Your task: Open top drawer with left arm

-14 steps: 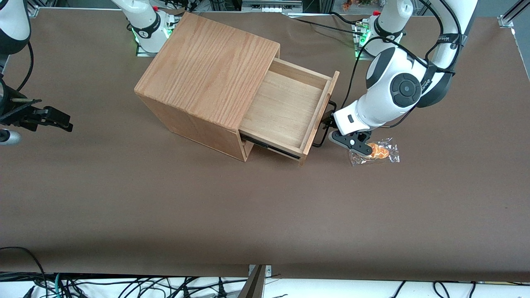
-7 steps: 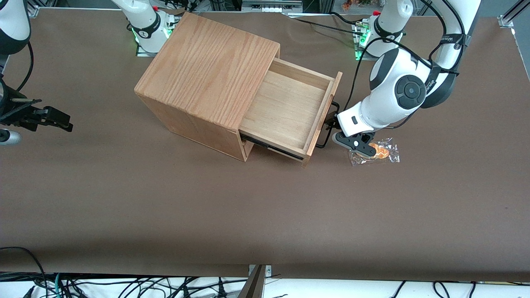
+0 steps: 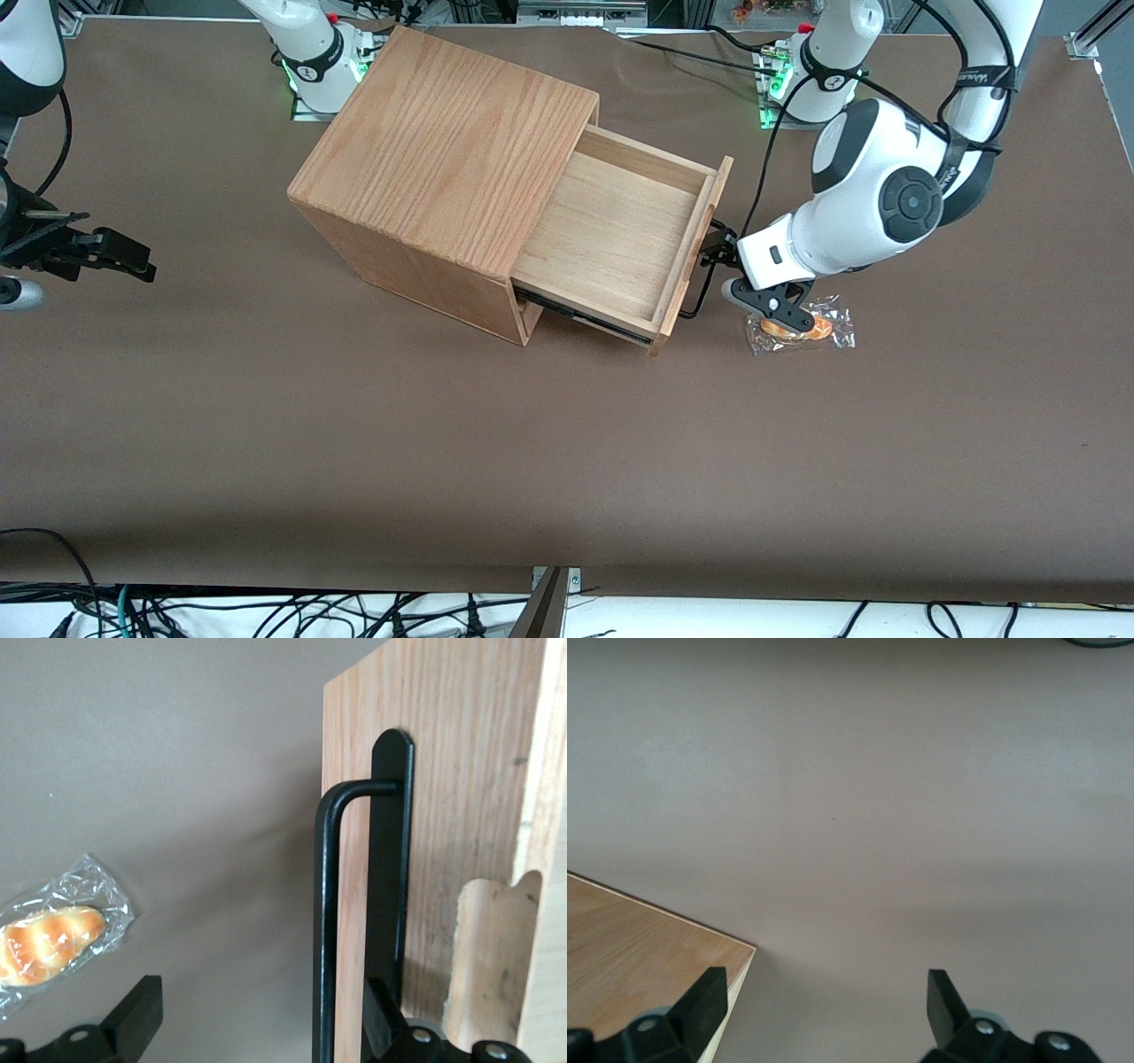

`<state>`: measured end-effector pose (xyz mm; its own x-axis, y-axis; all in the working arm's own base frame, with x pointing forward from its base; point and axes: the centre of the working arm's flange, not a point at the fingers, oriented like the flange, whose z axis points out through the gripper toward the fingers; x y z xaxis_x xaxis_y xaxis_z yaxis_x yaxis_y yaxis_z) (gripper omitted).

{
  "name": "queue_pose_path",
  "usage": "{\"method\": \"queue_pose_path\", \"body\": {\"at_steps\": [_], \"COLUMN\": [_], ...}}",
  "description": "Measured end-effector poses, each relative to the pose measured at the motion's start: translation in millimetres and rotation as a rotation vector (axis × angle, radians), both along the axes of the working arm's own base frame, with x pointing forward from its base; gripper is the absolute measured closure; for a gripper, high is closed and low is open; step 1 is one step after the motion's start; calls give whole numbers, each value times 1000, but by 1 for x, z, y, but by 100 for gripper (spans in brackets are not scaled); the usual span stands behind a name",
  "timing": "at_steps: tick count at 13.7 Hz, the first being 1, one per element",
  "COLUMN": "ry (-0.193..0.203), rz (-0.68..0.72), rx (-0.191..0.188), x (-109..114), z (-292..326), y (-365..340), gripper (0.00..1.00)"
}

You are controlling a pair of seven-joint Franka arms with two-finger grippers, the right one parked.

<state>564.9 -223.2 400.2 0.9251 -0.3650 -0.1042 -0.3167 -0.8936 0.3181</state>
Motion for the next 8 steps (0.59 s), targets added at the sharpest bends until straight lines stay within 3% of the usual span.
{"method": "queue_pose_path", "body": {"at_steps": [3,5,7,8], "ry": [32,8,-39,-71], "rz": [-6,11,59,81], "rx": [-12,-1,54,107], "x": [5,9,8,8], "z": [32,73,109,123], "y": [12,33,77,104], "gripper": [0,0,0,0]}}
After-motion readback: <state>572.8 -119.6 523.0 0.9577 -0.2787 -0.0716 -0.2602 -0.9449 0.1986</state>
